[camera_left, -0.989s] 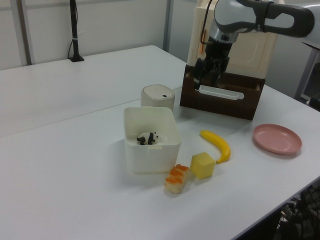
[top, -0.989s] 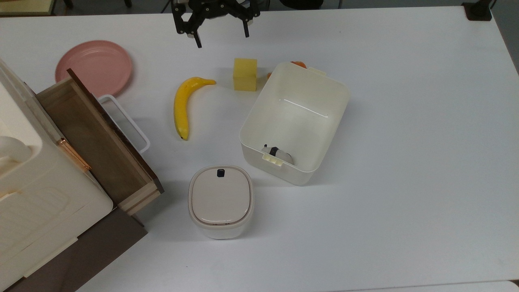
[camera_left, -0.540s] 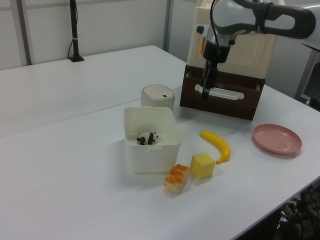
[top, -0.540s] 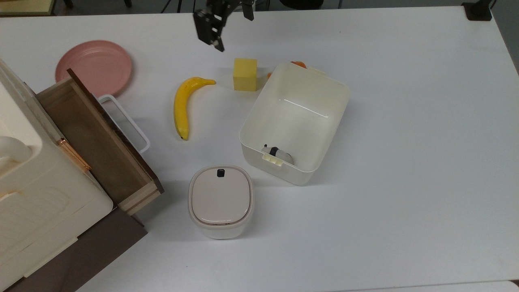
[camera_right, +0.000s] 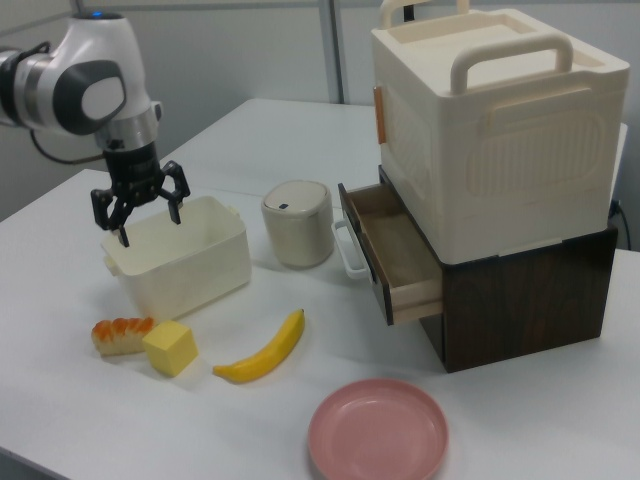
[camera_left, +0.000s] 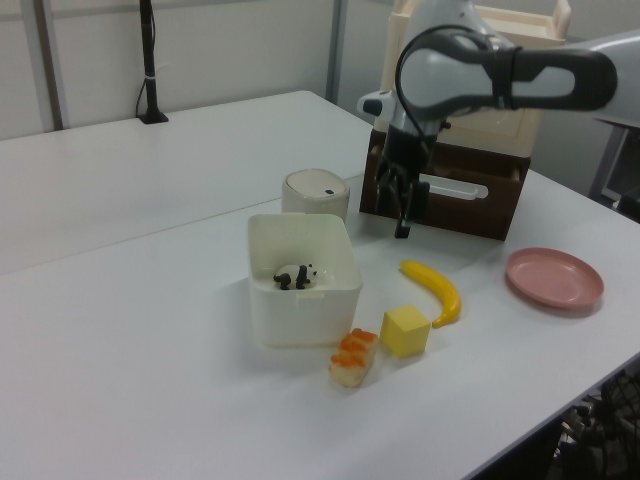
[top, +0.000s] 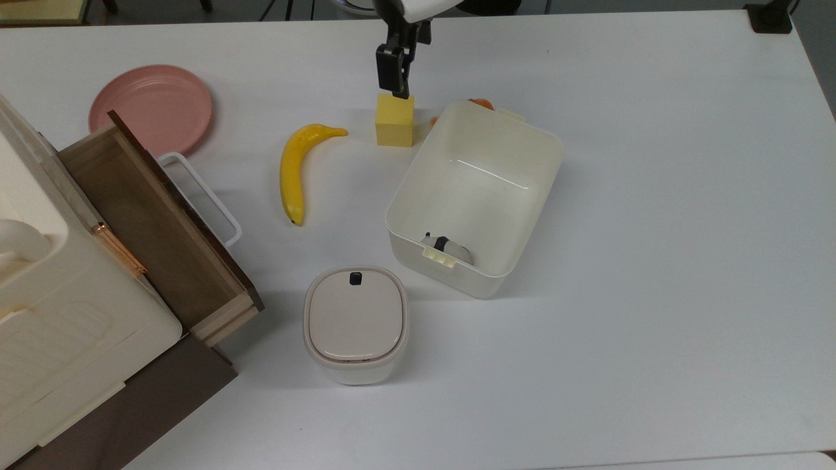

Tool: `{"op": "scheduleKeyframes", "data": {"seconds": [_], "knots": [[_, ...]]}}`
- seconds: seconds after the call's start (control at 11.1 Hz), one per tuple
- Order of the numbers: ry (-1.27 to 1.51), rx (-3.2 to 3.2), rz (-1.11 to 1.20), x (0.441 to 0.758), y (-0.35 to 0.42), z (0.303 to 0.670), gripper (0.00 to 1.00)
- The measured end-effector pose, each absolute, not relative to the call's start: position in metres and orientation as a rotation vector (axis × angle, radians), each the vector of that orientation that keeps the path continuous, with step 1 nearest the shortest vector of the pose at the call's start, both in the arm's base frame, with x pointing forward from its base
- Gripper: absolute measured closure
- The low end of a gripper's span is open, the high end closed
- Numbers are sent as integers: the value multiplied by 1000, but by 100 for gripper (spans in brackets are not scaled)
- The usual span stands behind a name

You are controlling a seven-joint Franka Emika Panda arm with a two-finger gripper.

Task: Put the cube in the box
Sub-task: 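Lower around the yellow cube and close the gripper on it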

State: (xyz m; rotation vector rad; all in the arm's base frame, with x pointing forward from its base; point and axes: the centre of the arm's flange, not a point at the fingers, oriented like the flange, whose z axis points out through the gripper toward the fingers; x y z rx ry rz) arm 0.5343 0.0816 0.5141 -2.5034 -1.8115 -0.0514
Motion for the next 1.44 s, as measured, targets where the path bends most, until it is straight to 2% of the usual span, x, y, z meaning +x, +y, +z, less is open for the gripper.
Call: {"op": "scheduleKeyframes", "data": {"seconds": [0.99,1.44], "knots": [[-1991,-2448,195,500,84,432,0],[-2036,-2416,208,493,85,401,0]]}}
